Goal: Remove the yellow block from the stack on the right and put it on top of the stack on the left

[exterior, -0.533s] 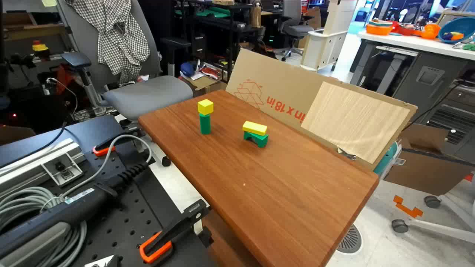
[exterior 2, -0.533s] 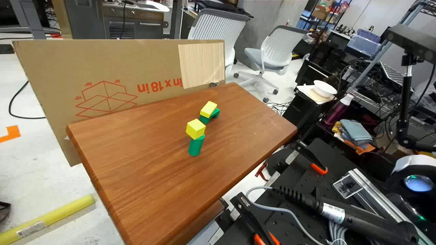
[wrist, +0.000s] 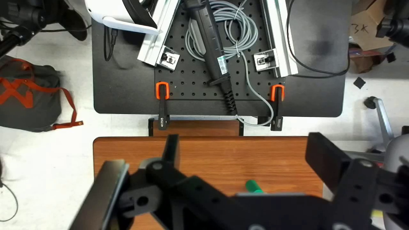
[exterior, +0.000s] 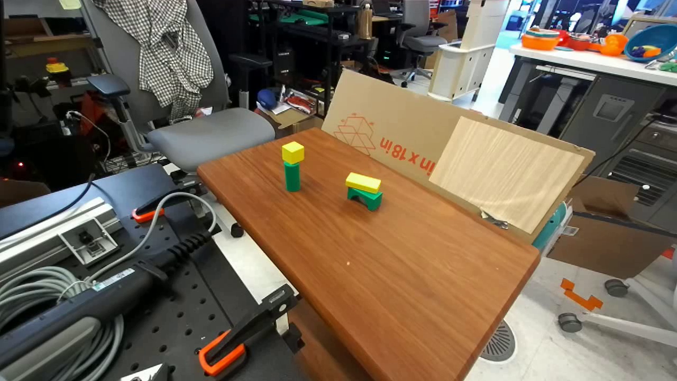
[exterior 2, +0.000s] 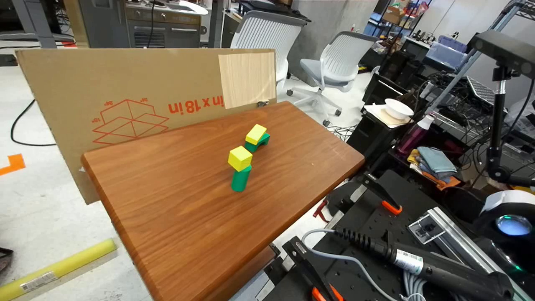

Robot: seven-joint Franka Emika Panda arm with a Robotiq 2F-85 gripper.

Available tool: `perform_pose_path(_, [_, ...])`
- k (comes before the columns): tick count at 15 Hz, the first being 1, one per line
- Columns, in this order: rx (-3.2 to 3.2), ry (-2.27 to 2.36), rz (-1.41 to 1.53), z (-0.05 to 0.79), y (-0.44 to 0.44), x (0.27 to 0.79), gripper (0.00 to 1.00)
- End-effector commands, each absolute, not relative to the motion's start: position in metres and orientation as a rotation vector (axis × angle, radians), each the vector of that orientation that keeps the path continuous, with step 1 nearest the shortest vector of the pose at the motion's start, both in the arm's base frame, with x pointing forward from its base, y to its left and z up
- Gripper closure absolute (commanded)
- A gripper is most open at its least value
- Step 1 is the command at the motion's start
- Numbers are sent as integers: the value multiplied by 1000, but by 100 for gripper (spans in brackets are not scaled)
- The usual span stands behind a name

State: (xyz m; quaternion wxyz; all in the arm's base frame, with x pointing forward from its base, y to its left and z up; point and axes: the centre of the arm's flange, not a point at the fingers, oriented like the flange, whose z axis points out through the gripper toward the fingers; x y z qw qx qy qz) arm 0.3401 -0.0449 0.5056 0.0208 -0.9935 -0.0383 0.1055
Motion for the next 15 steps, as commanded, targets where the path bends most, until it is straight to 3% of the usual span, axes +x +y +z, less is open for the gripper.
perform_pose_path(1, [-3086, -112, 300, 506, -44, 340, 0])
perform_pose_path(7, [-3112, -223, 124, 492, -55, 373, 0])
perform_pose_path(15, [-3136, -144, -62, 364, -71, 493, 0])
